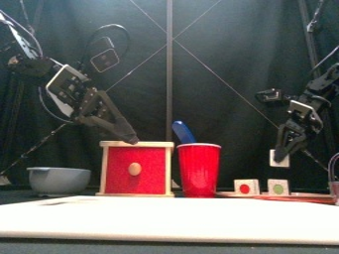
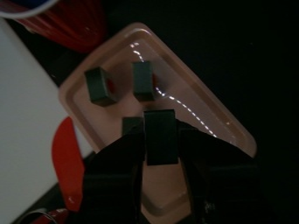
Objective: Place sushi on board then cut the sushi with the knife then place the pieces on the plate
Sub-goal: Place the 4 sushi pieces on the plate
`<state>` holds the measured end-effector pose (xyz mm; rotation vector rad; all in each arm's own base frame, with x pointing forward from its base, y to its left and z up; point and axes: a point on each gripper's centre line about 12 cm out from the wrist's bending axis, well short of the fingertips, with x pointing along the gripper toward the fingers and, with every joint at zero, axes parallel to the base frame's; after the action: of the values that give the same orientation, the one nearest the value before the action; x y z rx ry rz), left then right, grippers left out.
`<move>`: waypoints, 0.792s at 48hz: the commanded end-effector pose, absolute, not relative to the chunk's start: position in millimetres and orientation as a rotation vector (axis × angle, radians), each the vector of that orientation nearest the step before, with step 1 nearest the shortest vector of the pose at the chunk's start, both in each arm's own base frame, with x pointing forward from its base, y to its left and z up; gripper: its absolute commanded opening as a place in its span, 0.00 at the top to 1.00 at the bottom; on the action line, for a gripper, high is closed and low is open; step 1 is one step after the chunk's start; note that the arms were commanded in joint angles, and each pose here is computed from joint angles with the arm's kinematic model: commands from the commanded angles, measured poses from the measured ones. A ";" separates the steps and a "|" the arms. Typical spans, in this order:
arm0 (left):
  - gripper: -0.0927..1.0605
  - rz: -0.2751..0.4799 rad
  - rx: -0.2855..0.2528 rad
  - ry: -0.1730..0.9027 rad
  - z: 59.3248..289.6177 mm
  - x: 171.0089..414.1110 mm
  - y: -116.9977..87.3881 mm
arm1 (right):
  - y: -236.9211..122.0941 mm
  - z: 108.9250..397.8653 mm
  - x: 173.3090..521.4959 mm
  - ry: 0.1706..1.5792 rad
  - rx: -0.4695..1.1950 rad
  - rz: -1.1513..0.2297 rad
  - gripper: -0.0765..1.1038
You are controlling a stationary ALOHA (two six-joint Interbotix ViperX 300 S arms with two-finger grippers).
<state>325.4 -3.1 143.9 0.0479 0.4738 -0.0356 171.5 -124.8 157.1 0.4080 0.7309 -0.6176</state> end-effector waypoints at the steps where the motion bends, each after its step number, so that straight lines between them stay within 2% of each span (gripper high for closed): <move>1: 0.27 -0.031 0.046 0.449 150.2 329.1 -2.0 | -132.6 155.1 161.0 0.744 0.422 -0.666 0.42; 13: 0.27 -0.023 0.046 0.451 150.0 329.0 1.0 | -133.2 143.9 149.5 0.776 0.438 -0.697 0.39; 30: 0.27 -0.016 0.044 0.447 151.1 330.0 3.0 | -133.1 144.2 151.1 0.769 0.432 -0.694 0.24; 38: 0.27 -0.001 0.038 0.450 150.2 329.0 8.1 | -132.1 148.8 155.1 0.754 0.419 -0.680 0.23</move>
<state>325.4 3.9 143.9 0.0443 0.4742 -0.0149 149.2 -130.2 140.0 0.4381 0.7866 -0.6888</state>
